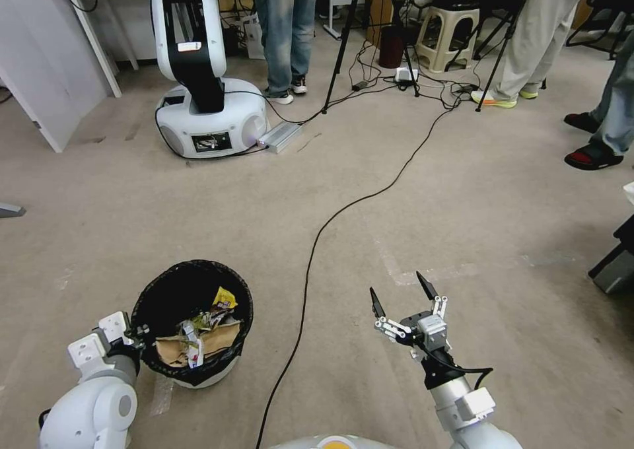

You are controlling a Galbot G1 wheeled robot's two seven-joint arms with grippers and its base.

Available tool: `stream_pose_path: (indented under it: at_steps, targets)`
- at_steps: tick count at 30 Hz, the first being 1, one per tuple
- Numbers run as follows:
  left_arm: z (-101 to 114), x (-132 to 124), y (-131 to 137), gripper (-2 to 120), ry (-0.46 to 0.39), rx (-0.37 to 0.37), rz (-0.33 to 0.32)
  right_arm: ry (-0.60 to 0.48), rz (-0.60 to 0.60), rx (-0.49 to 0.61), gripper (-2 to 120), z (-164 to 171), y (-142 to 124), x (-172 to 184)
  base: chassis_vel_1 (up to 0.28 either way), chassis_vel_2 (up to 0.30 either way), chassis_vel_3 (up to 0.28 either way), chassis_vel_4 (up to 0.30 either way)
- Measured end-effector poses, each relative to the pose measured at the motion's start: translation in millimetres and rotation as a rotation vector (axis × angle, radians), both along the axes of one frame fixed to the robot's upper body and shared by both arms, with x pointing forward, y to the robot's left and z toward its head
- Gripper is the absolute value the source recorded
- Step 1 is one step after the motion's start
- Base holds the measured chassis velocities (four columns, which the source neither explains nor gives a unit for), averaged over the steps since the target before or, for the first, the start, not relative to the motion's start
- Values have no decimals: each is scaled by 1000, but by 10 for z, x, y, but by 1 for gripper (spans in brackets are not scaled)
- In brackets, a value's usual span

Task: Pick up the trash bin, then pick up the garbage from the floor and place it into the trash bin.

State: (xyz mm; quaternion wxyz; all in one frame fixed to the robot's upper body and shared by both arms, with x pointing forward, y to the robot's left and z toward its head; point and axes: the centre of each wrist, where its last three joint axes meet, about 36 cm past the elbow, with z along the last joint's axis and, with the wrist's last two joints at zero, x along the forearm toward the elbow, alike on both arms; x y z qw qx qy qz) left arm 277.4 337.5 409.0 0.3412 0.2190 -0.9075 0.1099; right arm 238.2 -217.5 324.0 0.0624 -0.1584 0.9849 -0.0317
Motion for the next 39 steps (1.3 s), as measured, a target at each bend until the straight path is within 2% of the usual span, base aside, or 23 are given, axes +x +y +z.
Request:
stream_pose_path:
  at_steps: [2,3,5,6,9,10,11,14,15,17,18,21,22,24,34,39]
  targets:
    - [-4,5,-12,24,-2,-9,-3,-1,1,-1,100,2,-3,-13,0,0,0,0]
    - [-4,5,-12,24,-2,-9,-3,-1,1,-1,100,2,-3,-13,0,0,0,0]
    - [0,9,-17,34,-6,-14,-5,-2,3,-3,100,5,0,-21,0,0,0,0]
    - [0,9,-17,34,-6,-14,-5,-2,3,-3,100,5,0,-21,0,0,0,0]
    - [13,15,-23,45,-17,-18,-7,-1,8,-4,100,-2,10,-42,0,0,0,0]
    - [18,16,-24,53,-21,-17,-7,-1,10,-4,100,-5,15,-49,0,0,0,0]
    - [18,16,-24,53,-21,-17,-7,-1,10,-4,100,-5,15,-49,0,0,0,0]
    - [34,17,-25,68,-38,-17,-9,0,15,-6,100,-13,23,-75,0,0,0,0]
    - [34,17,-25,68,-38,-17,-9,0,15,-6,100,-13,23,-75,0,0,0,0]
    - [59,18,-28,77,-56,-18,-11,0,17,-6,100,-16,24,-82,0,0,0,0]
    - [59,18,-28,77,-56,-18,-11,0,17,-6,100,-16,24,-82,0,0,0,0]
    - [109,33,-35,91,-84,-20,-18,-1,19,-7,100,-16,27,-86,0,0,0,0]
    - [109,33,-35,91,-84,-20,-18,-1,19,-7,100,-16,27,-86,0,0,0,0]
    - [143,52,-39,98,-101,-20,-22,-1,24,-7,100,-18,37,-98,0,0,0,0]
    - [219,59,-39,100,-151,0,-40,-6,31,-9,100,-15,42,-125,0,0,0,0]
    - [267,-76,-89,100,-218,67,-83,-15,-3,-3,100,5,49,-102,0,0,0,0]
